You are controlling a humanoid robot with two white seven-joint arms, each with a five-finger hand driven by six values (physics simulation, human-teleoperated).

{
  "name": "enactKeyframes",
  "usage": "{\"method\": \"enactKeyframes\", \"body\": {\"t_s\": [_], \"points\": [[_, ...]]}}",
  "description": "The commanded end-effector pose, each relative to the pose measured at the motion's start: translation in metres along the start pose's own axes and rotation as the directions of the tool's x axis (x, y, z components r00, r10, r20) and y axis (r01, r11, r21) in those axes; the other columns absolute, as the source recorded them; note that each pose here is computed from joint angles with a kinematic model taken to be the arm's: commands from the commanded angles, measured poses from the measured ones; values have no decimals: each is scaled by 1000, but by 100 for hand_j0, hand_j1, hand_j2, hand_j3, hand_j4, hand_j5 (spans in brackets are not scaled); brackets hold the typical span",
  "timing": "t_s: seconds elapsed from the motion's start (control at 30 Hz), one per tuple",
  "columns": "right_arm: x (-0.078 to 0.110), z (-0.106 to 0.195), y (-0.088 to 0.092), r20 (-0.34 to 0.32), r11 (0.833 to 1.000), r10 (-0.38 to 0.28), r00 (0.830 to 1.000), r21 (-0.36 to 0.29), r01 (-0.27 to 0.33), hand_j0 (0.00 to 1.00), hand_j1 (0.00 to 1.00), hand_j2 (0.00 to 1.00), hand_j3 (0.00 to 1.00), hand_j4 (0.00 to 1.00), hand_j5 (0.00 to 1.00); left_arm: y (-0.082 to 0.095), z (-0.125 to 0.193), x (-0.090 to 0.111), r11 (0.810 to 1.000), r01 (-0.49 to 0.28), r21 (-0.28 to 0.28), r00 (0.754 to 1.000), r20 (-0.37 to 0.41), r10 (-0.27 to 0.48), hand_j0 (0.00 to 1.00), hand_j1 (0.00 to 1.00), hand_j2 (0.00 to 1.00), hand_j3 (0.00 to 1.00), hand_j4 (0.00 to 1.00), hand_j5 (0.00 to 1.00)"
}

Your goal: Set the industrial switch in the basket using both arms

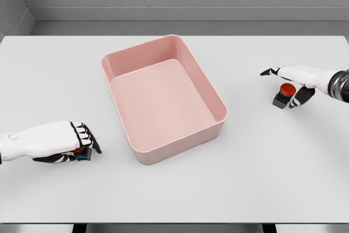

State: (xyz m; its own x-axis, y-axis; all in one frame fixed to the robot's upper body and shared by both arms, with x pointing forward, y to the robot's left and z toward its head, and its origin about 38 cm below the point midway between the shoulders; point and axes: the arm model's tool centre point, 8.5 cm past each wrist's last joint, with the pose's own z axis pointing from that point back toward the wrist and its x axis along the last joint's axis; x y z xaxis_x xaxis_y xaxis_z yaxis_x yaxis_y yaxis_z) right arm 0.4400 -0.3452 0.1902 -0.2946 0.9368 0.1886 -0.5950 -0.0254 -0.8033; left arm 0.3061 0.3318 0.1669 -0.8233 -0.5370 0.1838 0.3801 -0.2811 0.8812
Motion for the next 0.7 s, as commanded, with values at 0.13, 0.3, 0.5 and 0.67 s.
{"method": "enactKeyframes", "body": {"t_s": [0.13, 0.3, 0.5, 0.67], "points": [[-1, -1, 2, -25, 999, 49, 999, 5, -49, 64, 64, 64, 64, 64, 64, -3, 0, 1, 1000, -9, -16, 1000, 2, 9, 42, 42, 42, 42, 42, 42], [0, -1, 2, -20, 999, 52, 998, 5, -52, 60, 60, 60, 60, 60, 60, -3, -2, 1, 1000, -15, -9, 1000, 4, 15, 31, 31, 31, 31, 31, 31], [3, -1, 2, -13, 998, 58, 998, 5, -58, 57, 57, 57, 57, 57, 57, -1, -1, 0, 1000, -15, -2, 1000, 4, 15, 21, 21, 21, 21, 21, 21], [5, -1, 2, -7, 998, 67, 998, 3, -67, 44, 44, 44, 44, 44, 44, 8, 3, -5, 1000, -11, 22, 1000, -10, 11, 21, 21, 21, 21, 21, 21]]}}
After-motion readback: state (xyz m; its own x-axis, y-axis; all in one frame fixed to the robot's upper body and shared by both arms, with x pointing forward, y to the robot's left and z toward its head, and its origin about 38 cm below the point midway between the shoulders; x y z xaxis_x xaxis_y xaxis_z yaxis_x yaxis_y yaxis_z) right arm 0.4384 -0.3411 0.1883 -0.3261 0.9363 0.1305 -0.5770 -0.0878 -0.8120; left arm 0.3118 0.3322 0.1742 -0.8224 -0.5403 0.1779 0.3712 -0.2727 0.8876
